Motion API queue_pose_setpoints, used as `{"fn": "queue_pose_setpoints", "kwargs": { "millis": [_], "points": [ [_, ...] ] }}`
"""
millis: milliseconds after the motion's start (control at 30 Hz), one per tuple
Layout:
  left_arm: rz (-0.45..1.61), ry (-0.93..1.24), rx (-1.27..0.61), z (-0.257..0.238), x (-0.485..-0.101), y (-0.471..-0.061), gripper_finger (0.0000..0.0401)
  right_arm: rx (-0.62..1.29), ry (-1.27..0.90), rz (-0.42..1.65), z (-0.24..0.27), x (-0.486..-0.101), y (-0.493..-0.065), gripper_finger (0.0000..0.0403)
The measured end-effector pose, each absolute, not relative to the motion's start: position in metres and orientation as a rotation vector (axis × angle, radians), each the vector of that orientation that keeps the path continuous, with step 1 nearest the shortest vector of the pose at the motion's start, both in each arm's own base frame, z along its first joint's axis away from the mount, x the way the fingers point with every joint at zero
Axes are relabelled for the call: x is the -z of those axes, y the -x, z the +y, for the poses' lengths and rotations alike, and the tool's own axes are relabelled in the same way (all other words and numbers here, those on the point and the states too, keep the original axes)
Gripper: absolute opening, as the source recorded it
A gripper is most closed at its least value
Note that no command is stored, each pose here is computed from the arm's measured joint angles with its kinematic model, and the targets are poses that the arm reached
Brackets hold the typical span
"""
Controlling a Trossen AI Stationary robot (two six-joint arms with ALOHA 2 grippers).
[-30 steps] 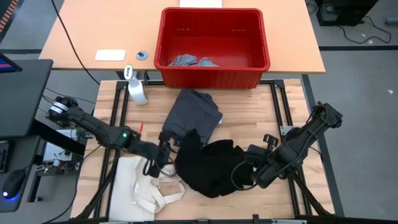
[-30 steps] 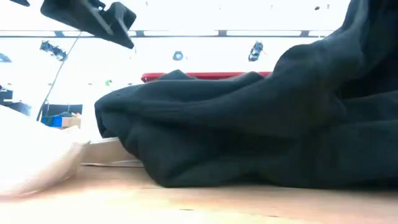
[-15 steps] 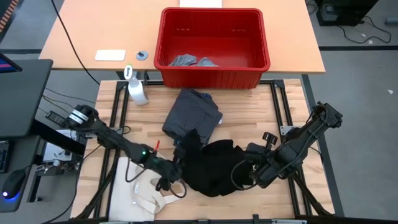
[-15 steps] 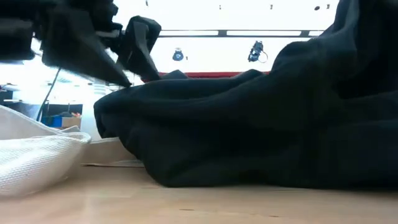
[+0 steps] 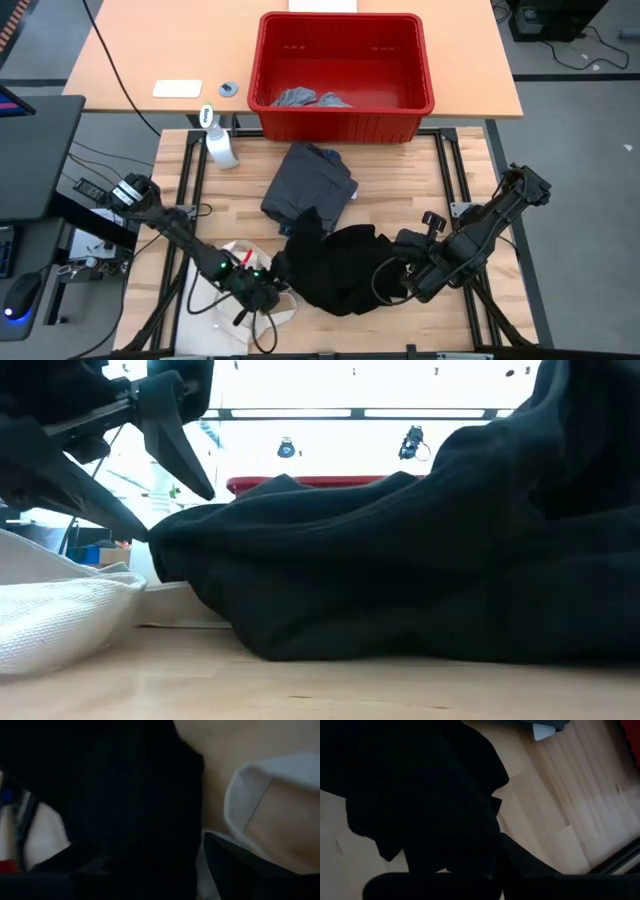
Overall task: Fold Laundry from Bin
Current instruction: Fold the black shirt
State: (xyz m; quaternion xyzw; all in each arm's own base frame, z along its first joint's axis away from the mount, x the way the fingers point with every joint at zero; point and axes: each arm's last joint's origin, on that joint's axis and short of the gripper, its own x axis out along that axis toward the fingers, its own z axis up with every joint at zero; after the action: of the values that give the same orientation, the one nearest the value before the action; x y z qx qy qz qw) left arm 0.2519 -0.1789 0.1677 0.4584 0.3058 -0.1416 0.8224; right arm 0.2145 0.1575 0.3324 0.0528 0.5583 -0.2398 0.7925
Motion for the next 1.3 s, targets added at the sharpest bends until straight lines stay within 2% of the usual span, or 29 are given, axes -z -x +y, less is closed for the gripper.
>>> {"fn": "queue_pose_setpoints", "kwargs": {
  "millis": [200, 367, 667, 767, 967, 1133, 1300],
  "points": [
    [0.698, -0.989, 0.26, -0.174, -0.165, -0.251, 0.0206, 0.525, -0.101, 1.182, 0.157, -0.333, -0.215, 0.0016],
    [0.733, -1.013, 0.296, -0.173, -0.162, -0.248, 0.0189, 0.526, -0.1, 1.181, 0.157, -0.333, -0.215, 0.0016],
    [0.765, -1.029, 0.249, -0.166, -0.159, -0.252, 0.0178, 0.52, -0.098, 1.166, 0.157, -0.333, -0.216, 0.0016],
    [0.765, -1.047, 0.24, -0.167, -0.158, -0.251, 0.0142, 0.52, -0.098, 1.166, 0.158, -0.333, -0.216, 0.0016],
    [0.743, -1.059, 0.149, -0.171, -0.173, -0.251, 0.002, 0.516, -0.104, 1.171, 0.158, -0.333, -0.216, 0.0016],
    [0.769, -0.962, 0.125, -0.171, -0.203, -0.253, 0.0015, 0.512, -0.109, 1.171, 0.158, -0.333, -0.216, 0.0016],
    [0.804, -0.791, 0.282, -0.168, -0.228, -0.248, 0.0016, 0.512, -0.111, 1.169, 0.158, -0.333, -0.216, 0.0016]
  ]
}}
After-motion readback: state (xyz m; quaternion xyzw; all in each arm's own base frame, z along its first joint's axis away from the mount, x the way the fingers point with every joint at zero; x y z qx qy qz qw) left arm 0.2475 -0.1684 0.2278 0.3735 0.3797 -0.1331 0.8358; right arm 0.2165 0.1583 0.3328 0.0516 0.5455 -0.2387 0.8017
